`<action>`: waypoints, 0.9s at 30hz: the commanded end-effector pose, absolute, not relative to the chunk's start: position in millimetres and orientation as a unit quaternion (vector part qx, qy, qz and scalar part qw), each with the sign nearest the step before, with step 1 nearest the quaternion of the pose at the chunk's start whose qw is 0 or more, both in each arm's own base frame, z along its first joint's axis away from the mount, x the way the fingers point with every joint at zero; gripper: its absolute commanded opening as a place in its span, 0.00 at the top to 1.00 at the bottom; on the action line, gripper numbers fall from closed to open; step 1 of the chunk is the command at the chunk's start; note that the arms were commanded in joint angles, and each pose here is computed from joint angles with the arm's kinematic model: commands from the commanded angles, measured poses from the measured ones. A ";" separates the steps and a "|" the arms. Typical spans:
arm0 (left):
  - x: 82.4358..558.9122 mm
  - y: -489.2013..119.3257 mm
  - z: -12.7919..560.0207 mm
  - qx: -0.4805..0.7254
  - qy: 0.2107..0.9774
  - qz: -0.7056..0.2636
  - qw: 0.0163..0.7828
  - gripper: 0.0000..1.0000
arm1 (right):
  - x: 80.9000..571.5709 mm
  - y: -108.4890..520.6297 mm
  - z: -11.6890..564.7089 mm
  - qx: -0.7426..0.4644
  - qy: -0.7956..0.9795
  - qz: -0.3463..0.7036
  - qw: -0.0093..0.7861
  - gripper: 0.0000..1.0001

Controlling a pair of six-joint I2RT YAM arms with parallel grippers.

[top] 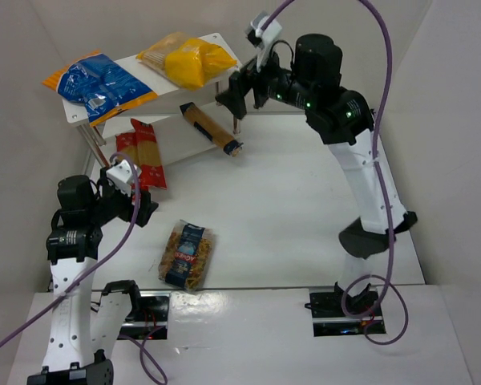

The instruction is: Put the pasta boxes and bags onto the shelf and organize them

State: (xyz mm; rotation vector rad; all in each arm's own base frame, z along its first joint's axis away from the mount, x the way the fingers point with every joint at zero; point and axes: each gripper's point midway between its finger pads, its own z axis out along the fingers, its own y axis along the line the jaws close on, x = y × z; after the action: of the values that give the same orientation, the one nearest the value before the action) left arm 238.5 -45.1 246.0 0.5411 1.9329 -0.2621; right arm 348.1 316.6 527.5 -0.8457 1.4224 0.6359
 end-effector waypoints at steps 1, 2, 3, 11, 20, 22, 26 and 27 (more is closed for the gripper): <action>236.4 -50.2 257.9 0.238 0.793 -0.116 0.548 0.01 | 335.4 288.8 510.1 -0.344 0.645 0.260 0.631 0.00; 236.9 -48.4 257.5 0.236 0.795 -0.112 0.547 0.01 | 330.9 282.7 506.4 -0.338 0.641 0.256 0.640 0.00; 235.6 -48.6 259.4 0.237 0.793 -0.110 0.551 0.01 | 325.4 268.8 480.6 -0.326 0.659 0.238 0.634 0.00; 236.7 -42.3 261.3 0.202 0.801 -0.102 0.554 0.01 | 311.1 214.8 350.5 -0.250 0.756 0.171 0.581 0.00; 248.3 -24.4 254.5 0.140 0.822 -0.076 0.547 0.01 | 332.1 102.6 224.5 -0.150 0.874 0.037 0.460 0.00; 251.8 -18.0 248.7 0.123 0.830 -0.066 0.541 0.01 | 332.7 91.7 197.2 -0.131 0.893 0.013 0.430 0.00; 253.7 -14.4 245.7 0.112 0.835 -0.061 0.536 0.01 | 338.8 80.4 153.0 -0.116 0.919 0.001 0.377 0.00; 255.0 -14.2 243.2 0.111 0.838 -0.062 0.531 0.01 | 340.7 77.6 139.9 -0.114 0.926 -0.003 0.359 0.00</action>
State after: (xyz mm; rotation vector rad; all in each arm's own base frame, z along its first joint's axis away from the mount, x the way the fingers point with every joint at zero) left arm 248.5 -20.3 242.9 0.3105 2.0049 -0.1698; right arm 335.1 95.1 163.7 -0.3662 2.3224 0.0562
